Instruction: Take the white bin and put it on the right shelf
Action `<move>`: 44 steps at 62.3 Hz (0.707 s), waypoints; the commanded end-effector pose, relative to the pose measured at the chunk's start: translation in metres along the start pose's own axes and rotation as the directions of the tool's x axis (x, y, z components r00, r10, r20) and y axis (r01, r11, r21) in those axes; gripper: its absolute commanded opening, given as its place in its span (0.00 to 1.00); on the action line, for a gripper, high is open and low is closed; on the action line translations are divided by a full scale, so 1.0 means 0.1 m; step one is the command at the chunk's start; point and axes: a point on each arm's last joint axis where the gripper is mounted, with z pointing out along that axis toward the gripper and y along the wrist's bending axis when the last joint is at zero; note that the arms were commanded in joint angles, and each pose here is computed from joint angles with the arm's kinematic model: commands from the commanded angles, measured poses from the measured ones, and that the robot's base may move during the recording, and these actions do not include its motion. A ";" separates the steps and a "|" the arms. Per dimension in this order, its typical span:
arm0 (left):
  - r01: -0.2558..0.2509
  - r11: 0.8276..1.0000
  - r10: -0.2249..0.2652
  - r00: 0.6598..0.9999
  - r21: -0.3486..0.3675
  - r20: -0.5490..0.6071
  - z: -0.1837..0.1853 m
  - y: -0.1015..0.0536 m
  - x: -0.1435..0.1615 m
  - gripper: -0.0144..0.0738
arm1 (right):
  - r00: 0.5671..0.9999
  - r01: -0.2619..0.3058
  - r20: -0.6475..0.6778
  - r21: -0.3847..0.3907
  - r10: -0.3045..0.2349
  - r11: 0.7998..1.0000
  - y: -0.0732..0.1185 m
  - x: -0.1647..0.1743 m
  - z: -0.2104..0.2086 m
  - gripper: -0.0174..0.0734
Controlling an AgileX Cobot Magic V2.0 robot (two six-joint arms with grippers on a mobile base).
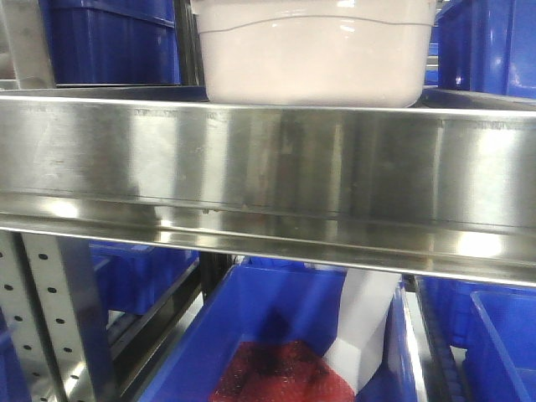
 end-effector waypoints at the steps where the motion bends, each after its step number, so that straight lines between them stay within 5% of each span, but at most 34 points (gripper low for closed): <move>1: 0.011 1.000 -0.010 0.996 -0.005 0.091 -0.01 0.01 -0.04 0.03 | 0.998 0.007 0.061 0.001 -0.007 1.000 0.00 -0.03 -0.01 0.27; 44: 0.011 1.000 -0.010 0.996 -0.005 0.091 -0.01 0.01 -0.04 0.03 | 0.998 0.007 0.061 0.001 -0.007 1.000 0.00 -0.03 -0.01 0.27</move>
